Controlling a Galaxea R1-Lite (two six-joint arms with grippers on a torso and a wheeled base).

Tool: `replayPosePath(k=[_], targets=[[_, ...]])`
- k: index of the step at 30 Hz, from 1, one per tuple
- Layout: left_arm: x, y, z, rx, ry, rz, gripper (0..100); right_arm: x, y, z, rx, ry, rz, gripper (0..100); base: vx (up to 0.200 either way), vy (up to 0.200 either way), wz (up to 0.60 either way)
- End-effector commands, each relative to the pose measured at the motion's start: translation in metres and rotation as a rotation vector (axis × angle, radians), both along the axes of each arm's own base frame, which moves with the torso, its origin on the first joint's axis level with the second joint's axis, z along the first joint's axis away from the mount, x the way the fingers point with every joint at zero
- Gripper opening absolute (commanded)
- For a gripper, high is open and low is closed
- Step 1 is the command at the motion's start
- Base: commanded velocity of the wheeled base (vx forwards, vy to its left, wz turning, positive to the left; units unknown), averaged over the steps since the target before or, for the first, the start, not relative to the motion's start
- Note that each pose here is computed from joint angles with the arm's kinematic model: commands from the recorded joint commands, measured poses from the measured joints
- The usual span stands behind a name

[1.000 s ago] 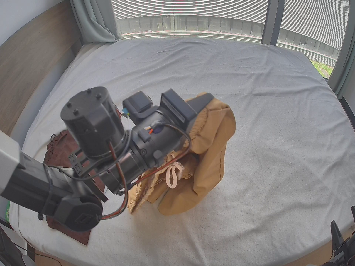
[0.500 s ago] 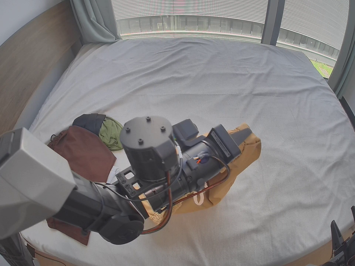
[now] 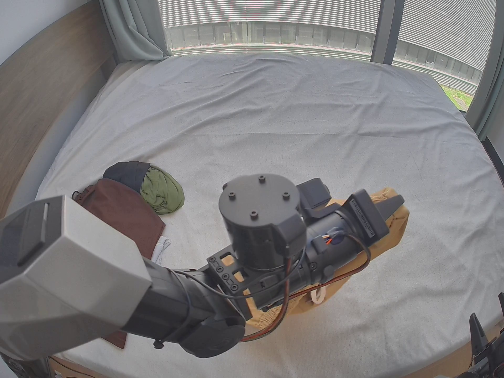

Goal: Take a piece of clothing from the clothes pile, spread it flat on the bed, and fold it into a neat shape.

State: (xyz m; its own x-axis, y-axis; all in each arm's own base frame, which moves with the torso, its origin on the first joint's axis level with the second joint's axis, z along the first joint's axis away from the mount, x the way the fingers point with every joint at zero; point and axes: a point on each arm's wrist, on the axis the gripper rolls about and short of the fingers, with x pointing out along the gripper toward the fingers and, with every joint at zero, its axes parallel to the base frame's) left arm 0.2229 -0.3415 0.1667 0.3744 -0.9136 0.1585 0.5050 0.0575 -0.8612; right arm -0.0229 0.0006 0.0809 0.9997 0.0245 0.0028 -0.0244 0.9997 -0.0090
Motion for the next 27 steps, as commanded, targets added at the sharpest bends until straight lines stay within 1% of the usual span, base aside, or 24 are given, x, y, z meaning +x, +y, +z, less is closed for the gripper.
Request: replayPosePath(k=[1,4,5,6,8,10,13,15,17,19,20,21,22,23,25,27], targets=[[-0.009,-0.014,0.022,-0.072,-0.036,-0.039,0,0.001,0.000,-0.005,0.000,0.010,-0.001,100,0.000,0.000,0.00],[-0.015,-0.018,0.050,-0.150,-0.051,-0.063,0,0.001,0.000,-0.005,0.000,0.010,0.000,100,0.000,0.000,0.00],[-0.016,-0.019,0.053,-0.155,-0.049,-0.067,0,0.001,0.000,-0.005,0.000,0.010,0.002,100,0.000,0.000,0.00],[-0.023,-0.020,0.073,-0.195,-0.052,-0.088,0,0.001,0.000,-0.005,0.000,0.010,0.002,100,0.000,0.000,0.00],[-0.028,-0.021,0.091,-0.233,-0.050,-0.104,0,0.001,0.000,-0.005,0.000,0.010,0.002,100,0.000,0.000,0.00],[-0.037,-0.019,0.117,-0.291,-0.045,-0.126,0,0.001,0.000,-0.005,0.000,0.010,0.002,100,0.000,0.000,0.00],[-0.040,-0.015,0.129,-0.312,-0.030,-0.131,0,0.001,0.000,-0.005,0.000,0.009,0.002,100,0.000,0.000,0.00],[-0.038,-0.013,0.126,-0.305,-0.024,-0.116,0,0.001,0.000,-0.005,0.000,0.010,0.000,100,0.000,0.000,0.00],[-0.031,-0.010,0.115,-0.274,-0.011,-0.078,0,0.001,0.000,-0.005,0.000,0.009,0.000,100,0.000,0.000,0.00],[-0.014,0.001,0.094,-0.209,0.002,-0.015,0,0.001,0.000,-0.005,-0.002,0.009,0.000,100,0.000,0.000,0.00],[-0.012,0.003,0.091,-0.200,0.000,-0.007,0,0.001,0.000,-0.005,0.000,0.010,0.000,100,0.000,0.000,0.00],[-0.006,0.008,0.075,-0.151,-0.006,0.021,0,0.001,0.000,-0.005,0.000,0.009,0.000,100,0.000,0.000,0.00],[-0.006,0.008,0.075,-0.151,-0.006,0.021,0,0.001,0.000,-0.005,0.000,0.009,0.000,100,0.000,0.000,0.00],[0.005,0.018,0.055,-0.098,-0.029,0.064,0,0.001,0.000,-0.005,-0.002,0.010,0.000,100,0.000,0.000,0.00],[0.018,0.028,0.033,-0.054,-0.052,0.108,0,0.001,0.000,-0.005,0.000,0.010,0.000,100,0.000,0.000,0.00],[0.026,0.035,0.016,-0.026,-0.074,0.130,0,0.001,0.000,-0.005,0.000,0.009,0.002,100,0.000,0.000,0.00]])
